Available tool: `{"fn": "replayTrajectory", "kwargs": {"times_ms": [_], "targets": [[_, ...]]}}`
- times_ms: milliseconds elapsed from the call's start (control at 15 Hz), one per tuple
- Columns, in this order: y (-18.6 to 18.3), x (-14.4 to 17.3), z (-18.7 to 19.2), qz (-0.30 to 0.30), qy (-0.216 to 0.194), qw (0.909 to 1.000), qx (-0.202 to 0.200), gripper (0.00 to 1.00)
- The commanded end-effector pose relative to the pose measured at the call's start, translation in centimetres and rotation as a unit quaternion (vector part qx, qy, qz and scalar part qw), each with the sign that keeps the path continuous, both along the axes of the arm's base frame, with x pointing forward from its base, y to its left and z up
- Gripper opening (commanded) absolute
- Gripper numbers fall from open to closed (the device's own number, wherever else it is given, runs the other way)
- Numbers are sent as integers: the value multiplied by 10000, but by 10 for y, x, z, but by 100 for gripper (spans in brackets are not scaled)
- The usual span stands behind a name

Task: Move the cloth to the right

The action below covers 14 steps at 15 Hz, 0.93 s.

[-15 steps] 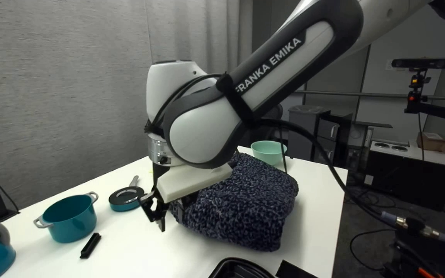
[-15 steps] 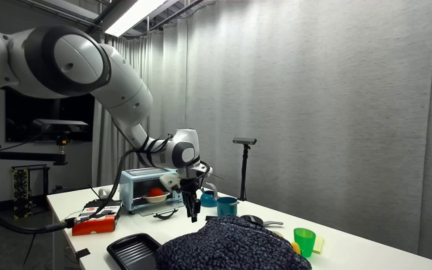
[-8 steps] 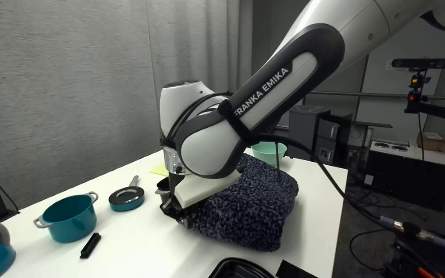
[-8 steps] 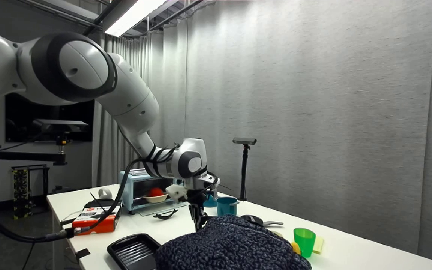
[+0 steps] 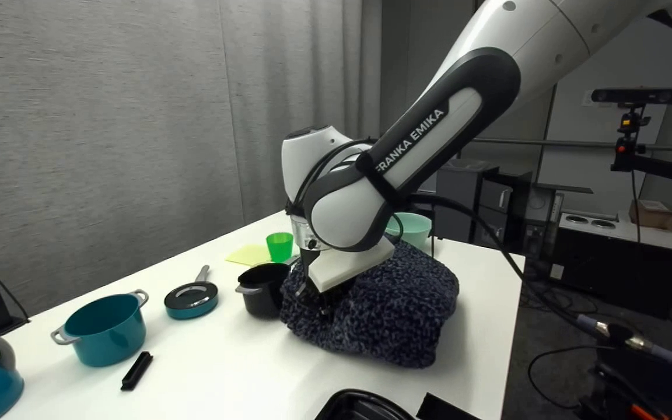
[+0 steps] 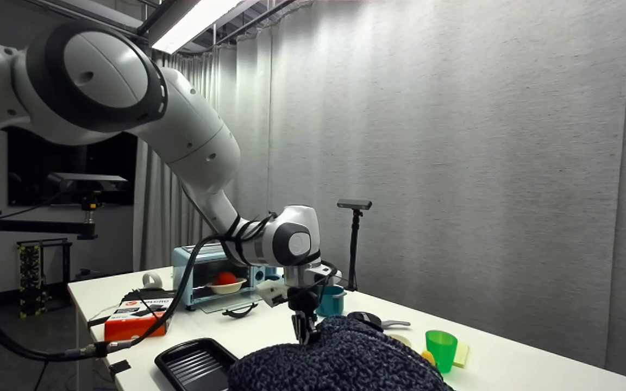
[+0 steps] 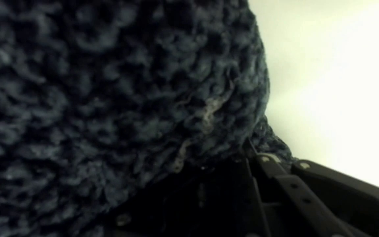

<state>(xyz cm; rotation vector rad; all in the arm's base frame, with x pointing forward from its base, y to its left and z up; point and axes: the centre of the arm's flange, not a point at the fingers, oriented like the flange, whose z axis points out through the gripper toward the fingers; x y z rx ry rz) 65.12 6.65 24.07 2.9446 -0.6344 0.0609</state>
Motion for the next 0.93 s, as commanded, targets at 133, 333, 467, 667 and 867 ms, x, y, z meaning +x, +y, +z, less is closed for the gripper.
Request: {"fn": "replayTrajectory", "kwargs": {"times_ms": [133, 333, 467, 667, 867], "targets": [[-53, -49, 11, -301, 382, 9983, -328, 0], [-72, -63, 21, -473, 379, 9972, -431, 0], [-81, -69, 28, -541, 369, 9966, -494, 0], [-92, -78, 34, -599, 357, 9961, -548, 0], [-91, -72, 38, -620, 199, 9966, -506, 0]]}}
